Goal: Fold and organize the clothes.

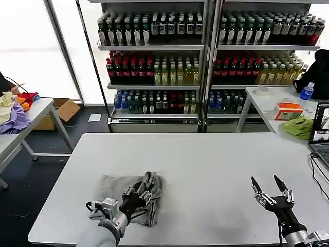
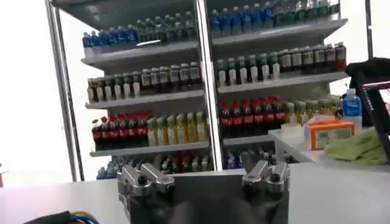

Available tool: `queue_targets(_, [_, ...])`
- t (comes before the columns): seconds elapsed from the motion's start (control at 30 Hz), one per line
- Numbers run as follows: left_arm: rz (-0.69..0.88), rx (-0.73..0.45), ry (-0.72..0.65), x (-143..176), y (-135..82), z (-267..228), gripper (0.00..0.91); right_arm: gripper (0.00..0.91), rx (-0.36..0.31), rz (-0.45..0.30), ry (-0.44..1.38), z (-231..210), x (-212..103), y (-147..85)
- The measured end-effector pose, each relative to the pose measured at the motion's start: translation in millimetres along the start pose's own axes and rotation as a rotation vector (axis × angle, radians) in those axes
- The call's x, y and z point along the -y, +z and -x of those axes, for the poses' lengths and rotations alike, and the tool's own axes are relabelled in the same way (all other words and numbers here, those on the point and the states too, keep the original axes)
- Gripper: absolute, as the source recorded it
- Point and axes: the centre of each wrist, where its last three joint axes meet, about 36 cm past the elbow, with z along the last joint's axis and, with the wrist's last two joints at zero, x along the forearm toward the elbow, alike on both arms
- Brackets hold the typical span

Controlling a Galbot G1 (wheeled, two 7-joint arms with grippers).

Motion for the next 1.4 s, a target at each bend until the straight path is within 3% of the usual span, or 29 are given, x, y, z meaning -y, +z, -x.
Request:
queue_targets(0.17, [0.017,0.061,-0.034,-19,-24,-20,0.907,0.907,-0.008,0.000,-0.007,1,0,2])
queue_targets(0.33, [0.022,0.083,-0.102,-52,-31,-30,0.907,0.907,-0.015,0.002,-0.009,0,-1,5])
queue_targets(0.73, [-0.010,0.035,-0.229,-106,6,-22,0.907,0.907,-0.016,0.005,-0.016,2,-2,6])
queue_targets(1.13, [-0.040,-0.023,-0.275,-123,43,-15,0.907,0.907,-0.013,0.007,-0.017,2,-3,5])
queue_targets(1.2, [-0.048,-0.030,-0.274,-121,48,-16,0.816,0.907,-0.012,0.007,-0.019,2,-4,5])
queue_targets(1.3, [-0.065,-0.045,-0.276,-119,56,-16,0.544,0.907,-0.011,0.007,-0.019,2,-4,4])
queue_targets(1.33, [-0.070,-0.048,-0.274,-118,59,-17,0.494,0.907,-0.012,0.007,-0.020,2,-4,4])
queue_targets(1.4, [-0.080,-0.052,-0.272,-115,63,-17,0.282,0.907,-0.011,0.007,-0.020,2,-4,4])
